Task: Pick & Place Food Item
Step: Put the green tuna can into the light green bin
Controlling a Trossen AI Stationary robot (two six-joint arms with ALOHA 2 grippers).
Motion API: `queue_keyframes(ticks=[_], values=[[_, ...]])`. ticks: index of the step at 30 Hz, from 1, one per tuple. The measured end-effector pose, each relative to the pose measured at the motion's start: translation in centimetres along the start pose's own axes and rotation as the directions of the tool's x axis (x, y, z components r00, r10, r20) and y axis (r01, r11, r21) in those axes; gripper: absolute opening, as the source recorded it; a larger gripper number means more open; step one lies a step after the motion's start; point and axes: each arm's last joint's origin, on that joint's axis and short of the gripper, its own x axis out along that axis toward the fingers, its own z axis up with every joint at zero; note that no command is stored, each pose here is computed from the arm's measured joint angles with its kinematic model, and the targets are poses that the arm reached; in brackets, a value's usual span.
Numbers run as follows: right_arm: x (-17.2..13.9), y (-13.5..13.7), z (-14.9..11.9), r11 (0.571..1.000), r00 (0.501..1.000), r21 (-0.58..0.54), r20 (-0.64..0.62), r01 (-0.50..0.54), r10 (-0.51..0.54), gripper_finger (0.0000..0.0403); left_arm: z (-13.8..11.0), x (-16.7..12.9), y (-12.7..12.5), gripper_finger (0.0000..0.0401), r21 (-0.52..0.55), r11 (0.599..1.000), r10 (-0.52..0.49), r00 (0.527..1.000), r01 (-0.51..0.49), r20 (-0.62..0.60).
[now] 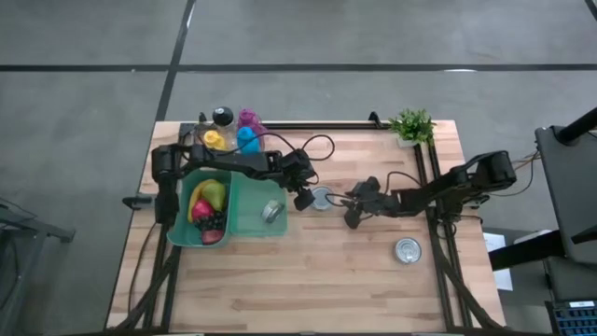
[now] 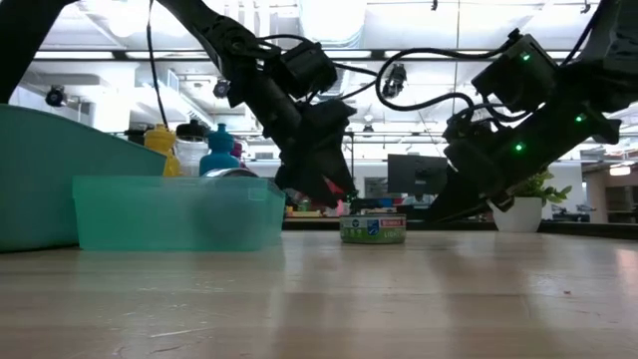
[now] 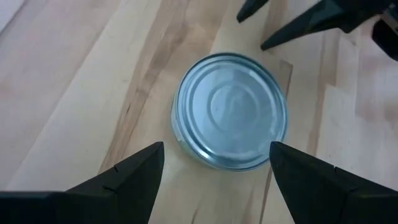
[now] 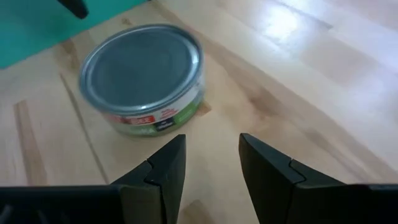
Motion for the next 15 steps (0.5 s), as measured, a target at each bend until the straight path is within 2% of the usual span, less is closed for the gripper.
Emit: queue_keyframes(ticks=[9,15], values=[[0.9,0.8,-0.1,1.000,1.000,-0.015,-0.024,-0.010,0.009,0.0147,-0.2,0.2,0.0,0.0296,0.002,0.999,0.046,0.999,-0.046,-0.009],[1.4,1.3,0.3,1.000,1.000,-0.022,-0.021,-0.012,0.012,0.0147,-0.5,0.6,-0.1,0.0296,0.055,0.995,0.088,0.996,-0.088,-0.005]])
